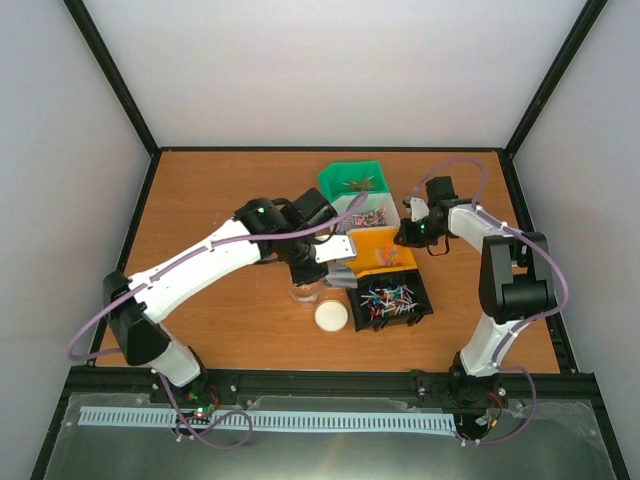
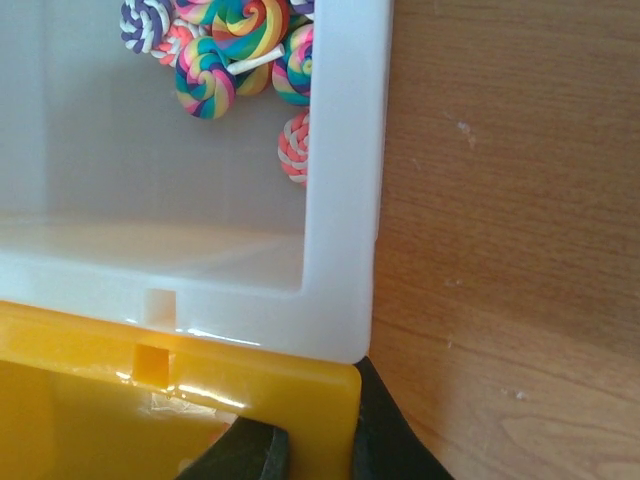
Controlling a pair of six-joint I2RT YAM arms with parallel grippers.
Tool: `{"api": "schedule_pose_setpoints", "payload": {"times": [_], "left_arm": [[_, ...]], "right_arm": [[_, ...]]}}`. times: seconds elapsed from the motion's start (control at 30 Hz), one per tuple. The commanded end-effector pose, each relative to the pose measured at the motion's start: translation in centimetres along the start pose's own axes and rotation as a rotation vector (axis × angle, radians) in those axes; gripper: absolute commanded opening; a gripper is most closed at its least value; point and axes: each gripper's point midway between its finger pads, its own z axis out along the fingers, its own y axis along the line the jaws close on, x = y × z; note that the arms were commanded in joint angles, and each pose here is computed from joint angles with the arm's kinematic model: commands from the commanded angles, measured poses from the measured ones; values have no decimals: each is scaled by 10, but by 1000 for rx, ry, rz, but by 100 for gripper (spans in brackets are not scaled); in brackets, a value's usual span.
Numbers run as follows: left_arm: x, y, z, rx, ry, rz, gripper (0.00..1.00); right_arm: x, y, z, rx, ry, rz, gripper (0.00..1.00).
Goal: Pack the candies
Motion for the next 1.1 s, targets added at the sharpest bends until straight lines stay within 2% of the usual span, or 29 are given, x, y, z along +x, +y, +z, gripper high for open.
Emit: {"api": "schedule_pose_setpoints", "payload": {"times": [0.0, 0.13, 0.27, 0.57, 0.8, 1.07], "left_arm": [[-14, -10, 9, -27, 38, 102, 1], [-16, -20, 26, -29, 110, 162, 1], [-16, -20, 43, -20, 200, 155, 1], [-27, -27, 63, 5, 299, 192, 1], [-22, -38, 84, 75, 314, 205, 1], [-24, -54, 110, 159, 231, 171, 1]], "right_arm": [[-28, 30, -26, -11, -150, -80, 3], [-25, 31, -28, 44, -163, -92, 3], [-22, 33, -28, 48, -167, -89, 3], [-21, 36, -27, 52, -174, -75, 3], [-17, 38, -26, 38, -176, -68, 3], [-15, 37, -24, 34, -172, -49, 3]]}}
